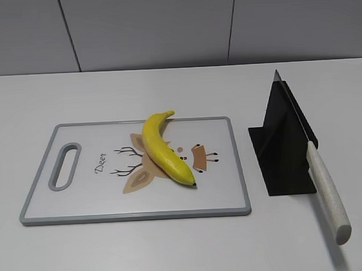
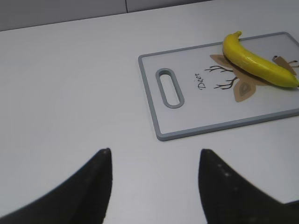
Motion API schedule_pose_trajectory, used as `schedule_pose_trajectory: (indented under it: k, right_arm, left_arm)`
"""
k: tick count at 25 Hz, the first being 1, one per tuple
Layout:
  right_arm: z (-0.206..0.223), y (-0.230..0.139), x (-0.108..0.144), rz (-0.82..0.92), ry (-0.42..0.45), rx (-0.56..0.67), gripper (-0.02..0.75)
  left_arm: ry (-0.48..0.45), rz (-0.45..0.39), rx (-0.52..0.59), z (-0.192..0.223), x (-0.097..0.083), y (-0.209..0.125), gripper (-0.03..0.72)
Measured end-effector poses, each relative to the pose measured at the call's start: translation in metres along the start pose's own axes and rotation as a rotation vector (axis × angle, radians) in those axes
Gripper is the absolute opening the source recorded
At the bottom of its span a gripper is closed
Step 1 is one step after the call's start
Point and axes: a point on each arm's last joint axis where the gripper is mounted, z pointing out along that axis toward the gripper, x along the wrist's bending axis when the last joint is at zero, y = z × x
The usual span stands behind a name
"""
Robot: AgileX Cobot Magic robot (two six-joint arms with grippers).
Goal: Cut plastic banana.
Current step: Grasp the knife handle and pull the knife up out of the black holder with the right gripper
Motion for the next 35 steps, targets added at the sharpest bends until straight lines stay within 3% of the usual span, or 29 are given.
schedule_pose_trajectory:
  k: [6,9,13,22,30,31,33,35]
  right_arm:
    - [0.037,0.023,0.024,0.005,-0.018,0.012,0.535]
    - [0.058,0.03,0.03,0.008,-0.066,0.037,0.535]
    - [0.083,0.039,0.022,0.041,-0.184,0.071,0.535]
    - [0.12,0.052,0.017,0.072,-0.207,0.09,0.523]
    - [0.129,0.052,0.017,0.136,-0.209,0.101,0.4]
    - [0.129,0.052,0.017,0.139,-0.208,0.101,0.361]
    - [0.128,0.052,0.017,0.143,-0.206,0.102,0.21]
    - [0.127,0.052,0.017,0.164,-0.207,0.101,0.178]
  left_arm:
    - [-0.001,0.0,0.0,0.0,0.0,0.0,0.573]
    - [-0.001,0.0,0.0,0.0,0.0,0.0,0.573]
    - [-0.001,0.0,0.0,0.0,0.0,0.0,0.573]
    - [-0.001,0.0,0.0,0.0,0.0,0.0,0.573]
    - [0.0,0.0,0.0,0.0,0.0,0.0,0.573]
    - [0.0,0.0,0.0,0.0,0.0,0.0,0.573]
    - [0.001,0.0,0.0,0.0,0.0,0.0,0.573]
    - [0.002,0.001,0.001,0.0,0.0,0.0,0.573]
